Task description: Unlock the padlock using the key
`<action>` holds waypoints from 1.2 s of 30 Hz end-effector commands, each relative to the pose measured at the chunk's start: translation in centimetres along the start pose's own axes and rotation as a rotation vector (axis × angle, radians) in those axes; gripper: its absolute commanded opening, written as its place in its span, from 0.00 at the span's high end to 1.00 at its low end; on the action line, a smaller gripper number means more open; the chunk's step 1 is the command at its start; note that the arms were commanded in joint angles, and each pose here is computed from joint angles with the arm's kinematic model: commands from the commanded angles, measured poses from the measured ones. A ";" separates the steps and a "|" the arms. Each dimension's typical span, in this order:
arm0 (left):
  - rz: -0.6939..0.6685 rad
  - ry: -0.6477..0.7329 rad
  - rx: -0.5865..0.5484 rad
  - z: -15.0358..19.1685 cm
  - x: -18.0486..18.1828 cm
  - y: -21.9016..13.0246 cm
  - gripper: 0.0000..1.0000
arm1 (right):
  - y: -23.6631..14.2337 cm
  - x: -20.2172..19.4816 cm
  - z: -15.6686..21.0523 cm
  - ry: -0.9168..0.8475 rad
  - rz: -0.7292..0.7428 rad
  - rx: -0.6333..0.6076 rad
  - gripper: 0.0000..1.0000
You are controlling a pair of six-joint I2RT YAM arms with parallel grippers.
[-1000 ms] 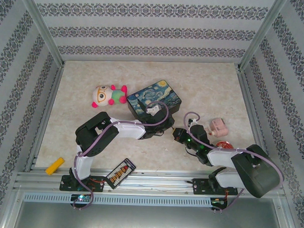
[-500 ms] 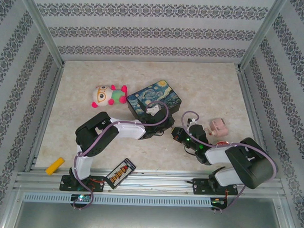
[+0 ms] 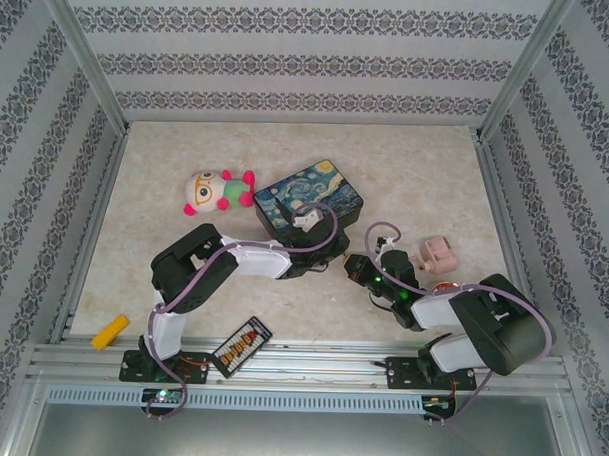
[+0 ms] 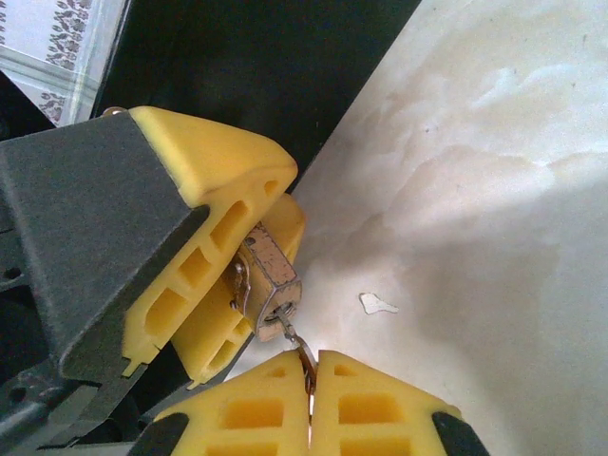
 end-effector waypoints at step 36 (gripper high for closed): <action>0.046 -0.024 0.032 0.6 -0.6 -0.2 0.95 | 0.8 -0.4 -0.3 -0.037 -0.050 0.029 1.00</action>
Point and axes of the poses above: each hand's point on the last joint's axis, 136 mm out from that joint toward the fingers, its own y axis out along the fingers, its own x axis along the line the jaws close on, z = x × y, the point moved 4 cm from there along -y, back along the fingers, and after that the axes turned 3 degrees about y, right-handed, at the moved point
